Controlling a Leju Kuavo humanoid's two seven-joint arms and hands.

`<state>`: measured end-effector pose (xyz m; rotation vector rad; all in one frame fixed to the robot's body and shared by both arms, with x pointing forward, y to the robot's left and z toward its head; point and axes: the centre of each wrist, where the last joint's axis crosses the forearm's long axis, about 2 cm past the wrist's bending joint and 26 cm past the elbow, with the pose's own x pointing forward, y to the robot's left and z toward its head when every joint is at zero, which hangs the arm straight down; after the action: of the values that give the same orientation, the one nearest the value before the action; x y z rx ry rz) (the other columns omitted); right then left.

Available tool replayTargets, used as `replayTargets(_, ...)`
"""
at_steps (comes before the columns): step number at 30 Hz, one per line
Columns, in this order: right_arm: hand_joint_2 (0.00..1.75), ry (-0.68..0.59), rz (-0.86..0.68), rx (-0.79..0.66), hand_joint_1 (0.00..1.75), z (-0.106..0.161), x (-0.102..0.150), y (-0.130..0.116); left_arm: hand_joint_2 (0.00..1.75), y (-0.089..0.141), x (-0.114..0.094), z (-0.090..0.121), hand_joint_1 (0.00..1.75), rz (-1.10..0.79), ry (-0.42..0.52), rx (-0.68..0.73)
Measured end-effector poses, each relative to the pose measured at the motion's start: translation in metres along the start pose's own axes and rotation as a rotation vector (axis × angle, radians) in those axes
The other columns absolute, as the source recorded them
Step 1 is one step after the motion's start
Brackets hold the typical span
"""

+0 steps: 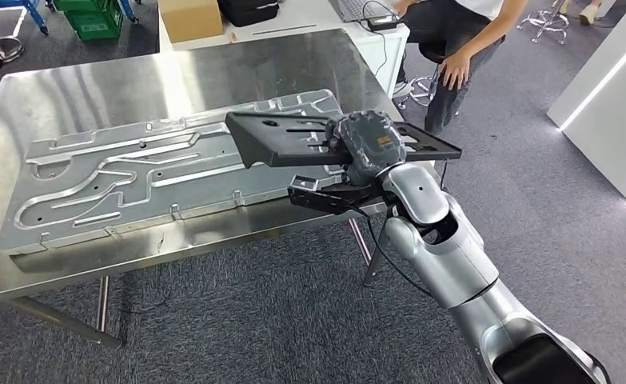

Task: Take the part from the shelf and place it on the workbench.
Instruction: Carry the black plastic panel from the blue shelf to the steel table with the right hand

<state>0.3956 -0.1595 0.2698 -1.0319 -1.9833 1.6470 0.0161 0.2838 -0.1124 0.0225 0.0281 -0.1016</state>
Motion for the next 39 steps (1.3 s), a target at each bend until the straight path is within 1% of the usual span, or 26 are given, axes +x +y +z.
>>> replayTargets(5, 1.75, -0.020, 0.000, 0.011, 1.75, -0.008, 0.006, 0.000, 1.75, 0.004, -0.001, 0.000, 0.00, 0.008, 0.001, 0.001)
replayTargets(10, 1.75, -0.036, 0.001, 0.039, 1.75, -0.010, 0.010, 0.006, 1.75, 0.005, -0.001, 0.000, 0.00, 0.017, 0.000, 0.001)
replayTargets(17, 1.75, -0.055, 0.001, 0.049, 1.75, -0.014, 0.015, 0.008, 1.75, 0.006, -0.001, 0.000, 0.00, 0.027, 0.000, 0.000)
replayTargets(21, 1.75, -0.054, 0.009, 0.049, 1.75, -0.016, 0.016, 0.007, 1.75, 0.006, 0.000, 0.000, 0.00, 0.028, -0.001, 0.001)
replayTargets(26, 1.75, -0.044, 0.011, 0.070, 1.75, -0.014, 0.016, 0.014, 1.75, 0.006, 0.000, 0.000, 0.00, 0.032, -0.002, 0.001)
replayTargets(30, 1.75, -0.046, 0.017, 0.072, 1.75, -0.015, 0.016, 0.013, 1.75, 0.004, 0.000, 0.000, 0.00, 0.038, -0.003, -0.004)
replayTargets(35, 1.75, -0.055, 0.016, 0.066, 1.75, -0.020, 0.021, 0.010, 1.75, 0.007, -0.001, 0.000, 0.00, 0.045, -0.001, 0.002)
replayTargets(39, 1.75, -0.056, 0.024, 0.087, 1.75, -0.020, 0.022, 0.013, 1.75, 0.007, 0.000, 0.000, 0.00, 0.049, -0.004, -0.001)
